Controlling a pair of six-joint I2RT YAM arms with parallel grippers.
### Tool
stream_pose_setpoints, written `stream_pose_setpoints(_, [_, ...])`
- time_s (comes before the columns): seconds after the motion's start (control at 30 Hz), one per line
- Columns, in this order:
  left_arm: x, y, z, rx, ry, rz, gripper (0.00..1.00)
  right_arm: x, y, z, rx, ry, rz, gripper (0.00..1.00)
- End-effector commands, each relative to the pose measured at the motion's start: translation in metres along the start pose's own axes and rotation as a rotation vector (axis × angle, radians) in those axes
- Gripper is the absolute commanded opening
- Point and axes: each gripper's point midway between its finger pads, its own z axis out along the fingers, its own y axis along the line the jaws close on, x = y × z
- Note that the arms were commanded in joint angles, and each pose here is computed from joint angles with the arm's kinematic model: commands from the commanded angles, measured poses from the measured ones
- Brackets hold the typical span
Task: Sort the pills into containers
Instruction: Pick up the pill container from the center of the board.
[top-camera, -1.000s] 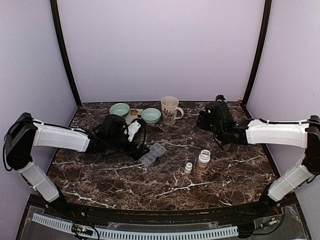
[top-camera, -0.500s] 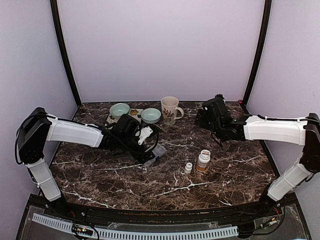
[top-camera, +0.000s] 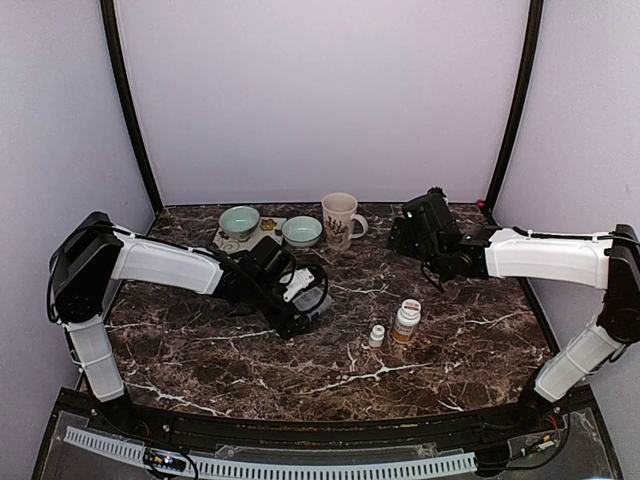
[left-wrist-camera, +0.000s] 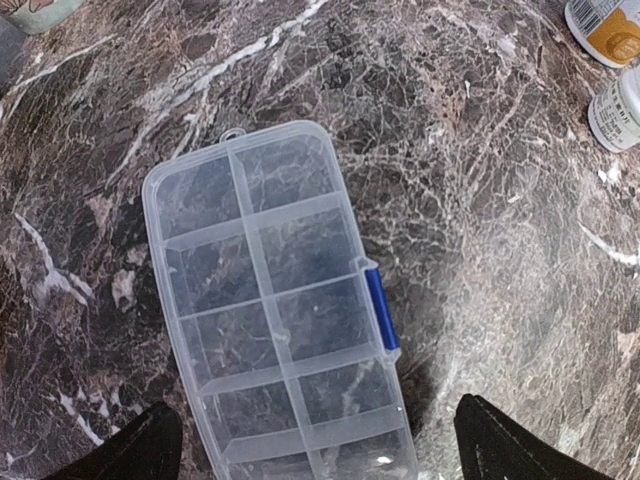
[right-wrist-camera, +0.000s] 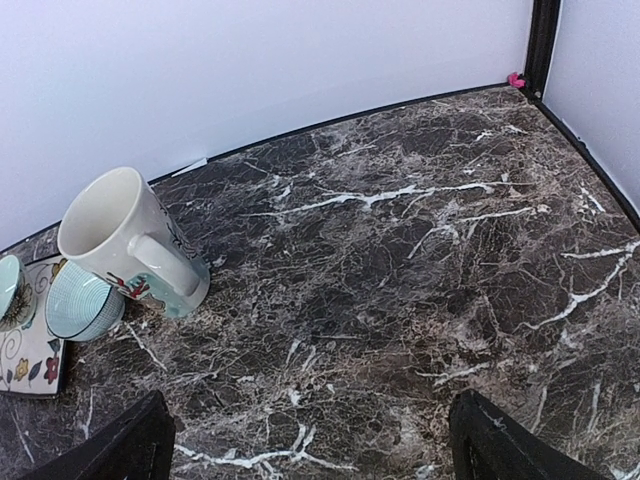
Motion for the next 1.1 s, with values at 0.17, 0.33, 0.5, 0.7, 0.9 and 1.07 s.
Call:
stream_pose_setpoints(0.17, [0.009, 0.004, 0.005, -0.061, 0.038, 0.006, 0.92, -0.014, 0.009, -0.006, -0.028, -0.021, 0.031, 0.96])
stream_pose_setpoints(0.33, [0.014, 0.002, 0.012, -0.084, 0.059, 0.022, 0.88, -0.014, 0.009, -0.007, -0.03, -0.02, 0.035, 0.96])
stream_pose_setpoints(0.5, [0.016, 0.0, 0.014, -0.091, 0.06, 0.019, 0.81, -0.012, 0.01, -0.008, -0.034, -0.014, 0.038, 0.96])
stream_pose_setpoints(0.7, [0.014, 0.0, 0.013, -0.093, 0.048, 0.014, 0.54, -0.016, 0.012, -0.011, -0.044, -0.019, 0.036, 0.94])
stream_pose_setpoints(0.9, [0.0, -0.002, 0.004, -0.078, -0.011, -0.016, 0.28, -0.024, 0.024, -0.02, -0.079, -0.034, 0.01, 0.91])
stream_pose_setpoints(1.07, [-0.029, 0.004, -0.019, -0.082, -0.114, -0.082, 0.24, -0.037, 0.047, -0.038, -0.167, -0.055, -0.022, 0.88])
